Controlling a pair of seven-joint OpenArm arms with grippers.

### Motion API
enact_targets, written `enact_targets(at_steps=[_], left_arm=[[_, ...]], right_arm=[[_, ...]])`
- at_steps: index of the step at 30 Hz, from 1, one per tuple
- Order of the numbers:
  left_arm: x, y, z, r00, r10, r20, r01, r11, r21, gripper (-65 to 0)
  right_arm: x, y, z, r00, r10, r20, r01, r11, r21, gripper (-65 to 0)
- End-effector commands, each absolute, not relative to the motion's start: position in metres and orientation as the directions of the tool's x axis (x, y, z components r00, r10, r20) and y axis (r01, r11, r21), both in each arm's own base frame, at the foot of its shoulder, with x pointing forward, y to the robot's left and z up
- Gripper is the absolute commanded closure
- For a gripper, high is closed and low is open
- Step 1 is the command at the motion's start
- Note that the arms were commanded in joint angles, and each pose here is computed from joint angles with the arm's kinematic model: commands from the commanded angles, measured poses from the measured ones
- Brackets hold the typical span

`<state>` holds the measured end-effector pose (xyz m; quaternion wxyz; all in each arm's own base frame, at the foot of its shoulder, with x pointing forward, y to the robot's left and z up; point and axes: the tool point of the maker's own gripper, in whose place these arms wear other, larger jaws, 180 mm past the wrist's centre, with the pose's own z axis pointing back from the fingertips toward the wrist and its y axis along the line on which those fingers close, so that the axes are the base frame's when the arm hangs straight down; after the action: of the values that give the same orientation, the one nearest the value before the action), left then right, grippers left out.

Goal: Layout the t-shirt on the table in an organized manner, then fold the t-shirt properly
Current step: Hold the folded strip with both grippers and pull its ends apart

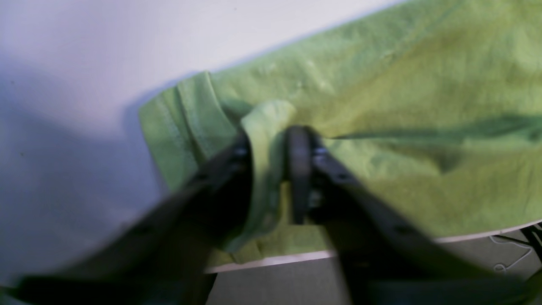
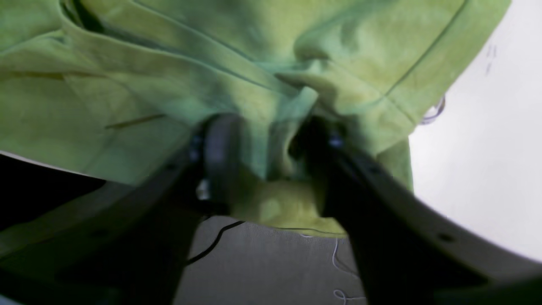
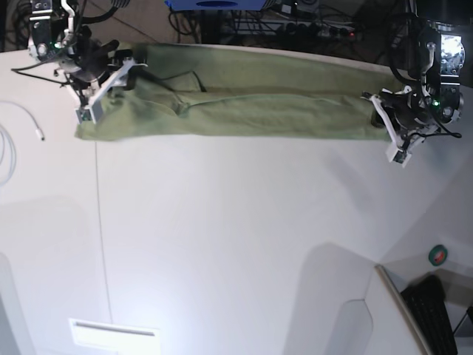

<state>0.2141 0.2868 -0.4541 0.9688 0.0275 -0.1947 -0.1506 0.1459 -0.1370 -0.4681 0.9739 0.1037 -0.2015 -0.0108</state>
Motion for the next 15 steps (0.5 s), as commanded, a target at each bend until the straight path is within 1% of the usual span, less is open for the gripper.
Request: enact_targets(at_steps=[1,2,3,5,8,11,13,14,15], left_arm=[[0.223,0.293,-0.444,0.864,-0.312,0.394,0.281,0.950,0.135,-27.8],[0.223,0.293,-0.444,0.864,-0.313,0.395,0.282,0.950,0.136,-32.9],[0.223,0.294,-0.443,0.864,-0.311,0.396,0.279,0.950,0.137,-35.9],[0.228,0.303,-0.433,0.857,-0.293,0.423,0.251,0.956,0.154,-39.7],[0.233,0.316,-0.410,0.835,-0.277,0.475,0.209,0.959,0.190,-39.7],[0.245,0.319,-0.377,0.784,-0.271,0.558,0.185,0.961,0.207,-39.5],[0.242,0.314,-0.365,0.769,-0.245,0.591,0.186,0.969,0.160,-37.7],[0.242,0.311,-0.361,0.768,-0.223,0.601,0.184,0.975,0.127,-33.4],[0.242,0.308,-0.360,0.770,-0.189,0.610,0.177,0.981,0.081,-24.7]], right_arm=[[0.152,-0.146,-0.460,0.903,-0.075,0.423,-0.009,0.981,0.192,-27.0],[0.153,-0.147,-0.458,0.898,-0.088,0.430,0.003,0.981,0.195,-26.1],[0.152,-0.151,-0.455,0.894,-0.100,0.437,0.017,0.982,0.190,-25.5],[0.156,-0.157,-0.442,0.876,-0.110,0.470,0.028,0.984,0.178,-25.1],[0.162,-0.162,-0.424,0.852,-0.102,0.513,0.022,0.987,0.161,-25.1],[0.168,-0.163,-0.418,0.839,-0.097,0.535,0.014,0.988,0.157,-25.1],[0.175,-0.162,-0.416,0.831,-0.097,0.548,0.011,0.987,0.158,-25.1],[0.178,-0.162,-0.415,0.827,-0.099,0.554,0.011,0.987,0.160,-24.9],[0.182,-0.162,-0.413,0.821,-0.098,0.562,0.008,0.987,0.160,-24.2]])
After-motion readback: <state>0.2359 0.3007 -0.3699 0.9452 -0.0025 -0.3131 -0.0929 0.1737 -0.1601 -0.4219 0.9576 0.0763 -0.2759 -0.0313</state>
